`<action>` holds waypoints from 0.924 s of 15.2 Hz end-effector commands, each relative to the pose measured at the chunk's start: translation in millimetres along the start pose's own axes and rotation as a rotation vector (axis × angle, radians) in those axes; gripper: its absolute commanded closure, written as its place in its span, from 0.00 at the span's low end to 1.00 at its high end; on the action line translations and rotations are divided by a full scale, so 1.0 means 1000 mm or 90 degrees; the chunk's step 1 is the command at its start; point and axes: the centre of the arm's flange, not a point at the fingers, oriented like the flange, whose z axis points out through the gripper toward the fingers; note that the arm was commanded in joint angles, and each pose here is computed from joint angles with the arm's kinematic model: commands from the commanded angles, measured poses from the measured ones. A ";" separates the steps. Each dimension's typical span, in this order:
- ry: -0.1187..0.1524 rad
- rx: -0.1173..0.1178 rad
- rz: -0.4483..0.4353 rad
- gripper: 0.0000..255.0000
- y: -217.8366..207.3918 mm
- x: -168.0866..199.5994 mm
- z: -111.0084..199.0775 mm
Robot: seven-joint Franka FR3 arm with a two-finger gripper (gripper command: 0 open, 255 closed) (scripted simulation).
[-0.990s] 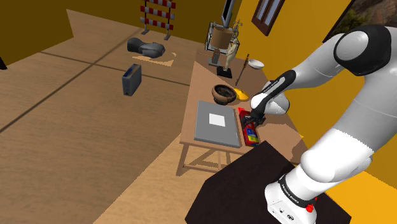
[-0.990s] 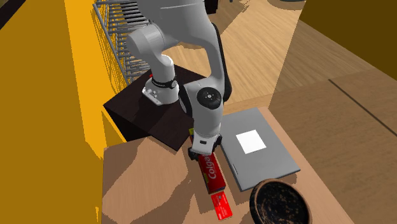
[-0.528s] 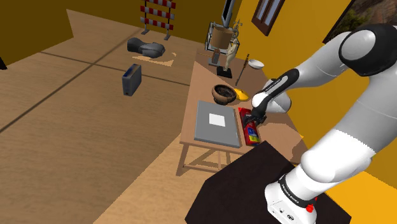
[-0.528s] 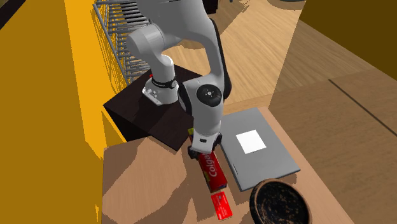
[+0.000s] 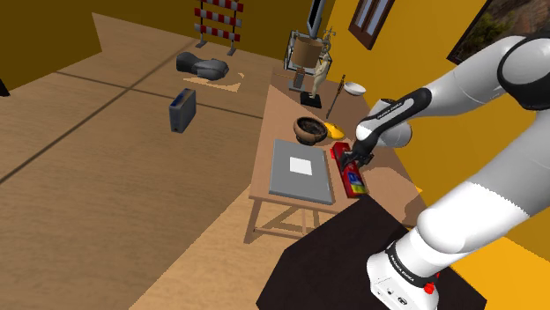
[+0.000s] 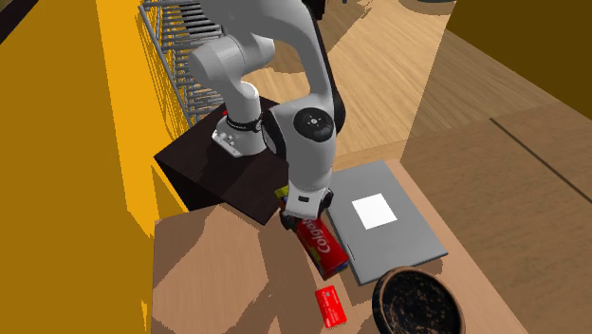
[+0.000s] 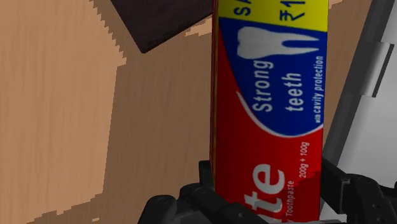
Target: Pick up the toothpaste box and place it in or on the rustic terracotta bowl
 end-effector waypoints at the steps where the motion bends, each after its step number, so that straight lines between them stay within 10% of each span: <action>1: 0.000 0.000 0.000 1.00 0.001 0.000 -0.011; 14: 0.000 0.000 0.000 1.00 0.002 0.001 -0.080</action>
